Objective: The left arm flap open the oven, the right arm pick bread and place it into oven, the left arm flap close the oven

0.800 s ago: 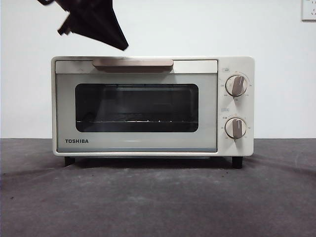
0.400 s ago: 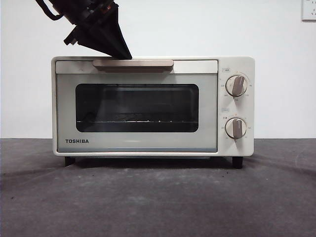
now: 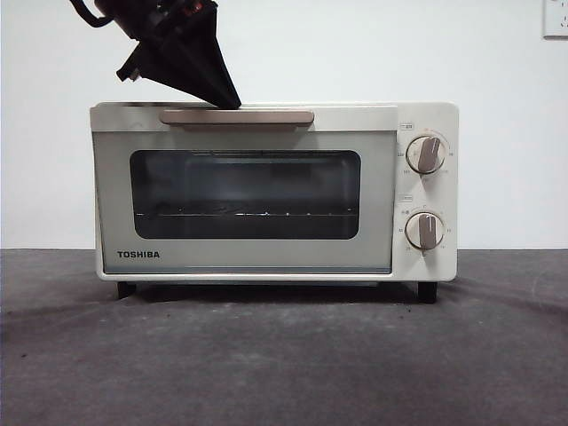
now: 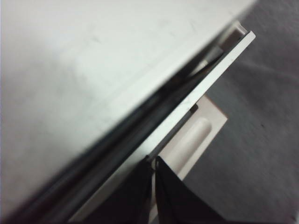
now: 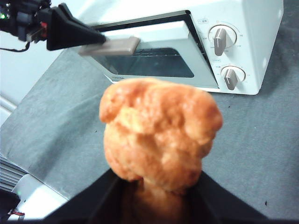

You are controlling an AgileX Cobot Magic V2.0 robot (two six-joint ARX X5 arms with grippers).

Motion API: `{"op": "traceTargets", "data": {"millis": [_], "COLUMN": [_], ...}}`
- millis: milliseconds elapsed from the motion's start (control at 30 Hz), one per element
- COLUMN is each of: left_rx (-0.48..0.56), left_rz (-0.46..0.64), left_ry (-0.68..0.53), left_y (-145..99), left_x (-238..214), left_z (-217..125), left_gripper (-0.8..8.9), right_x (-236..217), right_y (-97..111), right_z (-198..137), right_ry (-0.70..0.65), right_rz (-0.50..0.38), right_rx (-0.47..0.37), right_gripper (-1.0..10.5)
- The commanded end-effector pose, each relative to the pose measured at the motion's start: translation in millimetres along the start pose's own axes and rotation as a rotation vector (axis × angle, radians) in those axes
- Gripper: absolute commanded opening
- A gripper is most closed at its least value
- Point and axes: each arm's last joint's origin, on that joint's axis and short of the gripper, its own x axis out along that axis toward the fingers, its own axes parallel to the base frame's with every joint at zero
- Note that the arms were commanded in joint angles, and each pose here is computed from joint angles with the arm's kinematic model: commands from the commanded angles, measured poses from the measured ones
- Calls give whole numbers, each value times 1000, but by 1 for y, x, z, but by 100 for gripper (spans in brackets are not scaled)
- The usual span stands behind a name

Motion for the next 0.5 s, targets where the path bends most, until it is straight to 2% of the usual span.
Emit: {"op": "traceTargets", "data": {"millis": [33, 200, 500], "left_rx": [-7, -22, -5], "left_rz": [-3, -13, -25], "left_ry": [107, 151, 143], "left_y": [1, -1, -12], "left_x": [14, 15, 8], "left_z": [-10, -17, -24], "left_gripper": [16, 16, 16], "right_x": [-3, -3, -3], "right_y": [3, 3, 3], "right_z": [4, 4, 5], "right_ry": [-24, -25, -38], "right_rz": [9, 9, 14], "right_rx": [-6, -6, -13], "right_gripper": [149, 149, 149]}}
